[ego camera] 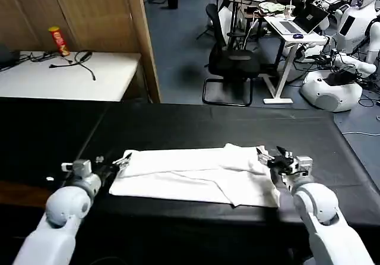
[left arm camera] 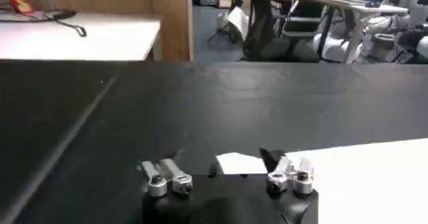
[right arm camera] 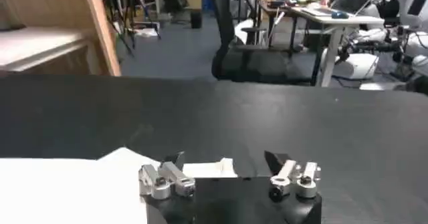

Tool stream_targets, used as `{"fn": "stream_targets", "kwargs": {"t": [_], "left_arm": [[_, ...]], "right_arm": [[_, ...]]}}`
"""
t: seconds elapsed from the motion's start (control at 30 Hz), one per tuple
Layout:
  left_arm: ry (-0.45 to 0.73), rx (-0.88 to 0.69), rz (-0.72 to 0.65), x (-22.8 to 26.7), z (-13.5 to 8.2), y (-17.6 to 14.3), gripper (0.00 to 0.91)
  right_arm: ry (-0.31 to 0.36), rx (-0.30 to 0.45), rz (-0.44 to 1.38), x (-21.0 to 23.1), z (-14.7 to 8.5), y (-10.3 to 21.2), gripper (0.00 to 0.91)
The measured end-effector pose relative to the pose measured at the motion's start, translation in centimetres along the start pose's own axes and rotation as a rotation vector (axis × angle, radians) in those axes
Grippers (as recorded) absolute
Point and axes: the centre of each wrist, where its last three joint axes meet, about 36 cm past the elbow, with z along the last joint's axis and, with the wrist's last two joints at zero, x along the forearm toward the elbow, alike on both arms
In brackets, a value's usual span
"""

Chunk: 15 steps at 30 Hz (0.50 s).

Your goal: Fold and organize the clothes.

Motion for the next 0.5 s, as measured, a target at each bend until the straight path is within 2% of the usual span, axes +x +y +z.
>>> {"fn": "stream_targets", "kwargs": {"t": [0.23,0.27,0.33,0.37,0.4,0.5], "left_arm": [[0.024,0.021,-0.008,0.9,3.0,-0.9,0.878],[0.026,0.025,-0.01,0.9,3.3,-1.0,0.78],[0.027,0.033,-0.009,0.9,3.8,-1.1,0.712],[0.027,0.036,-0.01,0.9,4.0,-1.1,0.575],[0.028,0.04,-0.011,0.8,4.1,-1.2,0.478],[0.029,0.052,-0.015,0.7,4.6,-1.3,0.312]], "right_arm": [[-0.046,0.014,-0.015,1.4,-0.6,0.9,0.878],[-0.054,0.017,-0.016,1.5,-0.7,1.0,0.878],[-0.062,0.02,-0.02,1.7,-0.8,1.1,0.878],[-0.066,0.022,-0.023,1.9,-0.8,1.2,0.878],[-0.069,0.029,-0.024,2.0,-0.9,1.3,0.878],[-0.081,0.042,-0.028,2.1,-0.8,1.4,0.878]]}}
